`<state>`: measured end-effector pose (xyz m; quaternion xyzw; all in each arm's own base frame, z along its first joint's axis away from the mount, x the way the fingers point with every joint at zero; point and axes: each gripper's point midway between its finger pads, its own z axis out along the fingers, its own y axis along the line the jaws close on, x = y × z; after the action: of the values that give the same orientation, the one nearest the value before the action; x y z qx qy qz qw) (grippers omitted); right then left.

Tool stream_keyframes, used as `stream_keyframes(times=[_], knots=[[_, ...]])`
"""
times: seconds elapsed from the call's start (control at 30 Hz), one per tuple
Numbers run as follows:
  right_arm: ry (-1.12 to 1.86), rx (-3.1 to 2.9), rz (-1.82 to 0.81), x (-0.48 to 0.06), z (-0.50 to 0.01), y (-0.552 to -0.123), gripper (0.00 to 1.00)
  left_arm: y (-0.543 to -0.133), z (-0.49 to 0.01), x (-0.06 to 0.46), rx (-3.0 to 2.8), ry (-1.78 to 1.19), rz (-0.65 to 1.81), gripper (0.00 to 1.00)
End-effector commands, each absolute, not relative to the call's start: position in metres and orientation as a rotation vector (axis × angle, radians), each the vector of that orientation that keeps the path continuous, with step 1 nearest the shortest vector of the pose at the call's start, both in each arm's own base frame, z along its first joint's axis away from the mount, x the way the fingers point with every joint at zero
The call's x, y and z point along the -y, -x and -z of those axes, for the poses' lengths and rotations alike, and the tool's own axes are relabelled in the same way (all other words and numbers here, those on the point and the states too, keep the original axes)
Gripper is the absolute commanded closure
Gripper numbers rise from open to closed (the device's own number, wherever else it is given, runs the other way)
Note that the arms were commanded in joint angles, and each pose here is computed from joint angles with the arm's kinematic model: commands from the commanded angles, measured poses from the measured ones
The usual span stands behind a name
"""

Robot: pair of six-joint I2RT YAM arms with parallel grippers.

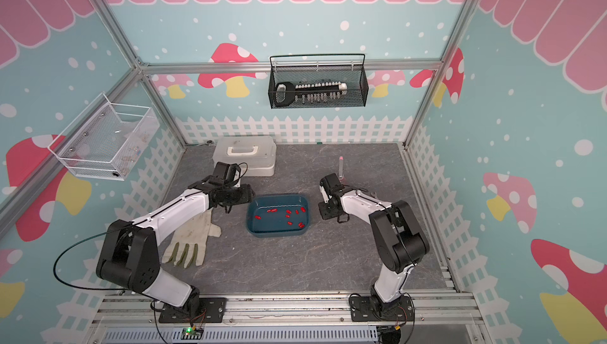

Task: Take the screw protection sleeves out of the storage box
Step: Place the screw protection sleeve at the center of the board.

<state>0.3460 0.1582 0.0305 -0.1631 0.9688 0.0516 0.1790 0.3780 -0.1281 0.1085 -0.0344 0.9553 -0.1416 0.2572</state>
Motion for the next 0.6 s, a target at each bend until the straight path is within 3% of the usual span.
stream_keyframes(times=[0.0,0.57], knots=[[0.458,-2.720,-0.133,-0.159,-0.034,-0.358,0.84,-0.385,-0.115,0.129,-2.575,0.083,0.371,0.42],[0.450,-2.724,-0.100,-0.158,-0.026,-0.373,0.79,-0.385,-0.114,0.130,-2.577,0.079,0.374,0.42]])
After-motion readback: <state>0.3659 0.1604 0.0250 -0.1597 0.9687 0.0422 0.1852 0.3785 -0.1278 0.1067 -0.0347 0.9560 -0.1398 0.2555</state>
